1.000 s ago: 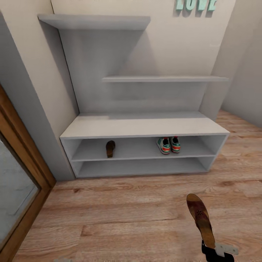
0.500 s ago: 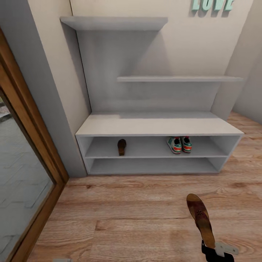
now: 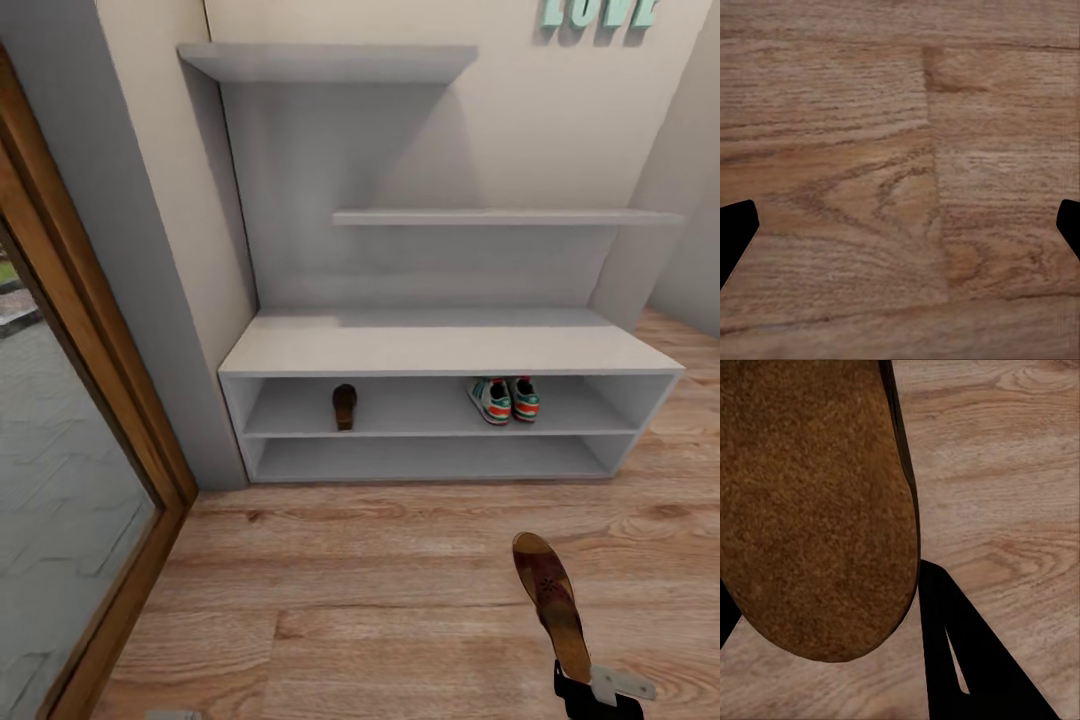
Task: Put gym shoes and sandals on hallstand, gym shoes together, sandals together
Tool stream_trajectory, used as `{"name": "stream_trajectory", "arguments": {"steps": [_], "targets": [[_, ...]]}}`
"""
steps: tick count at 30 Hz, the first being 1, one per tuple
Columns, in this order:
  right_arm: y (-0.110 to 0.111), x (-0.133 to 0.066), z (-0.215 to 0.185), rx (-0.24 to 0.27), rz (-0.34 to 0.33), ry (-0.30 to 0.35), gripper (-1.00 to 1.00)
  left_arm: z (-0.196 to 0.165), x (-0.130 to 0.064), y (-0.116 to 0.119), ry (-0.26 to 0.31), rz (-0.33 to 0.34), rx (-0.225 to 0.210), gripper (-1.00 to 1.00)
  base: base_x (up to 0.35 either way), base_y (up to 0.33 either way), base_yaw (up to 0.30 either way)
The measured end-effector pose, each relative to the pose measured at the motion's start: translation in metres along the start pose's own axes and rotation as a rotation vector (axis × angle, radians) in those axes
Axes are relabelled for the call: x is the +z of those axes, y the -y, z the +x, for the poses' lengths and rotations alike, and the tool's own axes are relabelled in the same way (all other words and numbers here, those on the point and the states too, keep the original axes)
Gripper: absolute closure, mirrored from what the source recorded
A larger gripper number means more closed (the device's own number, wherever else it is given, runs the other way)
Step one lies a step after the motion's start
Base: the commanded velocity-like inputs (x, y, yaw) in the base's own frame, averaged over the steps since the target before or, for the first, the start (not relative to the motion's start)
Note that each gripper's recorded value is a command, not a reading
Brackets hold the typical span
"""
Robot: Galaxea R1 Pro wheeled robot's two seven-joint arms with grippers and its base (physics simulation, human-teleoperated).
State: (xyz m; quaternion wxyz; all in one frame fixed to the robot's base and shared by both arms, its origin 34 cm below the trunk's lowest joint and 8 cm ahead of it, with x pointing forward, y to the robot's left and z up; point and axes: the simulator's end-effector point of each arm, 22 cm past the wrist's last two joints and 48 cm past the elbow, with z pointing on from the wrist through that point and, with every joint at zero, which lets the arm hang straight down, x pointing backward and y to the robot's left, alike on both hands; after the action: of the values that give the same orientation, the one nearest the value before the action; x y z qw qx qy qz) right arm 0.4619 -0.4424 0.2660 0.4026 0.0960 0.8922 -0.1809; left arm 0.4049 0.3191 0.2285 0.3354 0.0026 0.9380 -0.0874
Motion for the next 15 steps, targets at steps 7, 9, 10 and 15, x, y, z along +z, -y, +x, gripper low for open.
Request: {"name": "stream_trajectory", "arguments": {"steps": [7, 9, 10, 15], "targets": [[0.0003, 0.0001, -0.0001, 0.0, 0.001, 0.0, 1.0, 0.0007, -0.0001, -0.0001, -0.002, 0.0, -0.001, -1.0, 0.007, 0.037, 0.0], [0.0002, 0.0001, -0.0001, 0.0, 0.001, 0.0, 1.0, 0.0008, -0.0001, -0.0002, -0.002, 0.0, -0.001, -1.0, 0.002, 0.01, 0.0], [0.0002, 0.0, -0.0001, 0.0, 0.0, 0.0, 1.0, 0.0008, -0.0002, -0.0002, -0.002, 0.0, -0.001, -1.0, 0.001, 0.007, 0.0], [-0.0013, -0.0002, 0.0001, 0.001, -0.002, 0.0, 1.0, 0.0007, 0.0, 0.0004, -0.001, 0.0, -0.002, -1.0, 0.0, 0.001, 0.0]]}}
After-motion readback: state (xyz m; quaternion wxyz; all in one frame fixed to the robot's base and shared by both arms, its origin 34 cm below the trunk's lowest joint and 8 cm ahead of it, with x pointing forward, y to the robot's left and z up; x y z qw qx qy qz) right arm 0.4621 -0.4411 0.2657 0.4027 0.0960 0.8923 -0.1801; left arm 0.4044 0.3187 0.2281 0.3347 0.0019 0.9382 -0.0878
